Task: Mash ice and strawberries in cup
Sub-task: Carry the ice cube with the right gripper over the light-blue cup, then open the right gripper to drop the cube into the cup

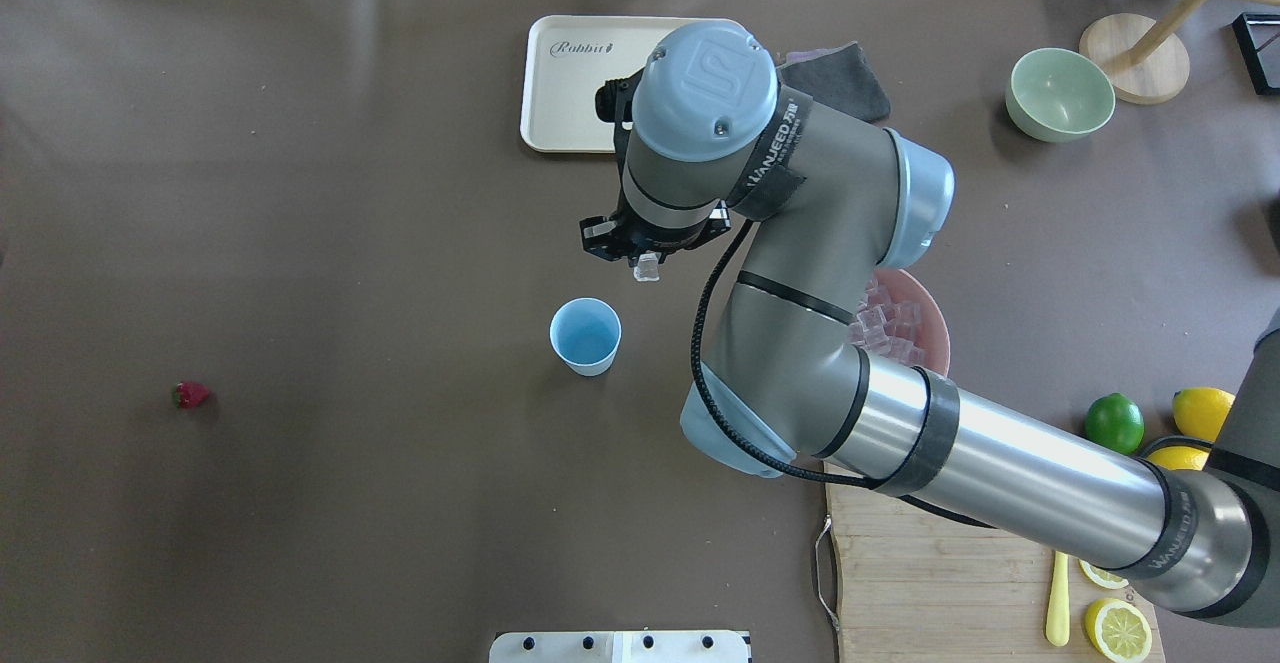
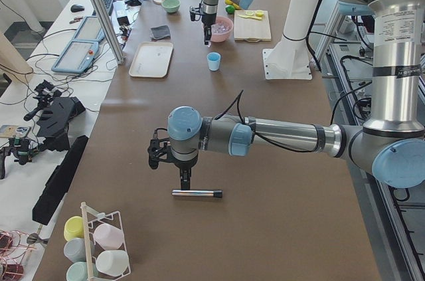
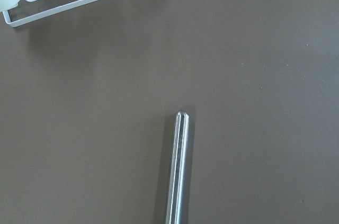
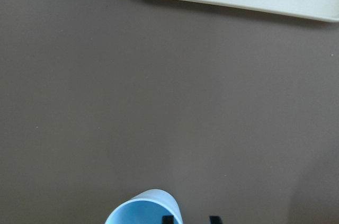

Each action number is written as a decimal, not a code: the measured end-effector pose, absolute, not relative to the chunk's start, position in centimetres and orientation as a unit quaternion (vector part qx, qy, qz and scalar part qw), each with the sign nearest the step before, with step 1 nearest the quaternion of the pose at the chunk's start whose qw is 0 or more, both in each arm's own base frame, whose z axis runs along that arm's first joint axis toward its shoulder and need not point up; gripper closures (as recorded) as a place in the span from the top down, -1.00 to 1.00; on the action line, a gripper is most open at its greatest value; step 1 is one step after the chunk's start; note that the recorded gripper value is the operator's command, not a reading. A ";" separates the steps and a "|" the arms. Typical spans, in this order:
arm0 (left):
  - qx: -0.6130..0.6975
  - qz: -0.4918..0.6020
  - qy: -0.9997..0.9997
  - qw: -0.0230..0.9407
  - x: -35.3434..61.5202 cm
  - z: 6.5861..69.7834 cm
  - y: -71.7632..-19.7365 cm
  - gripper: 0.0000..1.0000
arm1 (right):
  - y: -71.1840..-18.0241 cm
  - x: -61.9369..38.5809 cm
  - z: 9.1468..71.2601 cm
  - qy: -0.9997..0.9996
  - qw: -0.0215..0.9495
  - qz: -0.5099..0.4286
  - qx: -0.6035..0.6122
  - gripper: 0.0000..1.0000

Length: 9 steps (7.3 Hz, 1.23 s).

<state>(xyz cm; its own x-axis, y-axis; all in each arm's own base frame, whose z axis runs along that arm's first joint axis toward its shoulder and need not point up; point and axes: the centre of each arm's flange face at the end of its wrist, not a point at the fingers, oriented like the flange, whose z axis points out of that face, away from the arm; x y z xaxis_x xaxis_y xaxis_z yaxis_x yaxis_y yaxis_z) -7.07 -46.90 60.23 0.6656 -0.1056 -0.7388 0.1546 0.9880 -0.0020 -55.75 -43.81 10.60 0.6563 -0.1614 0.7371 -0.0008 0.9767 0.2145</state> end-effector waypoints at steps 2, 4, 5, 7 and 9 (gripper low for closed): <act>0.029 -0.072 0.403 0.912 -7.1 60.1 -46.9 0.99 | -41.6 -58.2 11.3 -0.416 0.902 -0.046 0.109 -0.43; 0.029 -0.072 0.403 0.912 -7.1 60.1 -46.9 0.99 | -40.9 -59.1 12.7 -0.421 0.898 -0.050 0.114 -0.32; 0.029 -0.072 0.403 0.912 -7.1 60.1 -46.9 0.99 | -40.8 -59.2 13.3 -0.425 0.896 -0.049 0.117 0.61; 0.030 -0.071 0.403 0.912 -7.1 60.0 -47.0 0.99 | -40.7 -59.2 13.6 -0.434 0.892 -0.040 0.120 0.97; 0.031 -0.071 0.403 0.912 -7.1 60.0 -46.9 0.99 | -40.4 -59.2 14.0 -0.433 0.892 -0.028 0.122 0.97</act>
